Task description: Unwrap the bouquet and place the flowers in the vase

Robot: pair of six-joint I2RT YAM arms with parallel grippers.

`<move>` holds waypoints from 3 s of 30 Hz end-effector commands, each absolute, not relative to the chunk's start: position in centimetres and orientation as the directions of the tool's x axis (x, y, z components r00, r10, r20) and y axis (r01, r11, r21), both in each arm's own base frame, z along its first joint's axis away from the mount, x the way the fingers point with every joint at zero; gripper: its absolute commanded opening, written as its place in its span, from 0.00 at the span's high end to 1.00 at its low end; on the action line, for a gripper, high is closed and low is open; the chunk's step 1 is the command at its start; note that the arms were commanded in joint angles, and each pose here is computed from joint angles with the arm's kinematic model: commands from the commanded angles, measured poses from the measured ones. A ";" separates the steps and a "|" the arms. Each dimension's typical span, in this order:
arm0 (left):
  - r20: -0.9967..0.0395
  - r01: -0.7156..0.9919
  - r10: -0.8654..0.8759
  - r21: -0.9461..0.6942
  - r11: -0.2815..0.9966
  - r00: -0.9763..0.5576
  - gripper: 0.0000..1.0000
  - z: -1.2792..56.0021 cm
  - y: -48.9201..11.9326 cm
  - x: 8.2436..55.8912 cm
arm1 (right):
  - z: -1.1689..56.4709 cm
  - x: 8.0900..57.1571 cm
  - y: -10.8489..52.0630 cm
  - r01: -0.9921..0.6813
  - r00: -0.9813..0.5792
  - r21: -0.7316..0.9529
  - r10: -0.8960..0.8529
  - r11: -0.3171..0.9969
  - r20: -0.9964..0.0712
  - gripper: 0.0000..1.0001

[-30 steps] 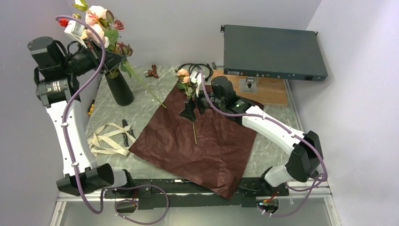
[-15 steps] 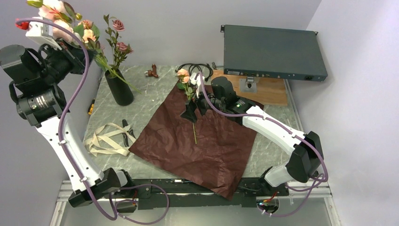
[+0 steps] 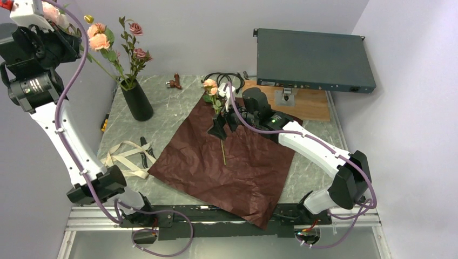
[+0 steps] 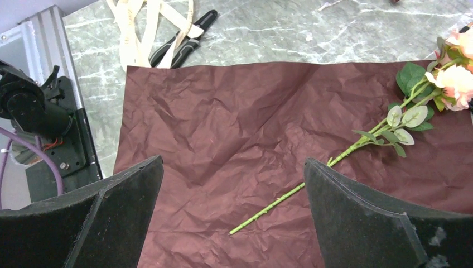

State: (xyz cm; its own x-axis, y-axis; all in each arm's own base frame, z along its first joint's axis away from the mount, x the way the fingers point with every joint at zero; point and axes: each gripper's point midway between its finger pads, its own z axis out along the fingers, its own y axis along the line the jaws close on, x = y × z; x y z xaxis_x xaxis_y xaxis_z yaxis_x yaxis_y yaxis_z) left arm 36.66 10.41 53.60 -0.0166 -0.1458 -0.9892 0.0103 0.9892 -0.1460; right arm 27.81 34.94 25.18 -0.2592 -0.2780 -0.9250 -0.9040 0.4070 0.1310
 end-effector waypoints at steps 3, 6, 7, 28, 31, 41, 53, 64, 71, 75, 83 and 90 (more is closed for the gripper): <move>-0.996 -0.041 -0.061 -0.063 0.997 0.063 1.00 56.1 12.8 38.4 | 27.5 28.5 35.1 -0.906 -0.201 0.081 -0.256 0.415 -0.946 0.00; -0.995 -0.018 -0.074 -0.076 0.997 0.068 1.00 56.1 12.9 39.4 | 27.3 28.5 34.9 -0.904 -0.204 0.080 -0.260 0.420 -0.944 0.00; -0.994 -0.010 -0.086 -0.087 0.996 0.062 1.00 55.9 13.0 39.9 | 27.3 28.5 35.0 -0.905 -0.202 0.078 -0.262 0.419 -0.944 0.00; -0.985 0.080 -0.152 -0.159 0.984 -0.085 1.00 48.7 12.9 44.6 | 26.7 29.4 34.7 -0.896 -0.229 0.087 -0.284 0.436 -0.931 0.00; -0.984 0.078 -0.143 -0.152 0.985 -0.108 1.00 47.4 13.0 45.2 | 26.6 29.5 34.8 -0.895 -0.232 0.090 -0.285 0.437 -0.930 0.00; -0.966 0.119 -0.129 -0.158 0.980 -0.222 1.00 42.2 12.3 47.2 | 25.6 30.0 34.9 -0.886 -0.262 0.105 -0.302 0.451 -0.917 0.00; -0.934 0.149 -0.153 -0.210 0.966 -0.324 1.00 36.6 11.5 49.0 | 24.1 31.1 34.6 -0.868 -0.299 0.108 -0.336 0.485 -0.893 0.00; -0.912 0.169 -0.125 -0.205 0.964 -0.391 1.00 32.6 11.0 49.3 | 22.2 32.2 33.2 -0.835 -0.369 0.142 -0.349 0.532 -0.861 0.00; -0.891 0.159 -0.132 -0.220 0.962 -0.433 0.91 30.8 10.8 49.2 | 21.0 32.8 32.5 -0.813 -0.415 0.169 -0.351 0.558 -0.840 0.00; -0.884 0.149 -0.135 -0.223 0.963 -0.448 0.83 30.1 10.9 49.1 | 20.3 33.1 32.0 -0.800 -0.440 0.185 -0.349 0.571 -0.827 0.00; -0.861 0.130 -0.165 -0.257 0.958 -0.481 0.62 29.3 10.6 48.3 | 19.4 33.7 31.2 -0.777 -0.476 0.208 -0.339 0.594 -0.811 0.00; -0.865 0.114 -0.176 -0.258 0.959 -0.470 0.32 31.2 9.8 46.1 | 18.9 33.8 30.6 -0.766 -0.488 0.208 -0.340 0.609 -0.804 0.00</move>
State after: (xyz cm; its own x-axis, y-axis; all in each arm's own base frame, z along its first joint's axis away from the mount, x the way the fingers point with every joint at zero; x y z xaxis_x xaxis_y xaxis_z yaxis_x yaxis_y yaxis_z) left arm 48.21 10.76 28.00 -0.5081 -0.1884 -0.8405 0.1096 0.9537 -0.2800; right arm 33.41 30.61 18.00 -0.4973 -0.3606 -0.7891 -0.7701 0.6024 0.2101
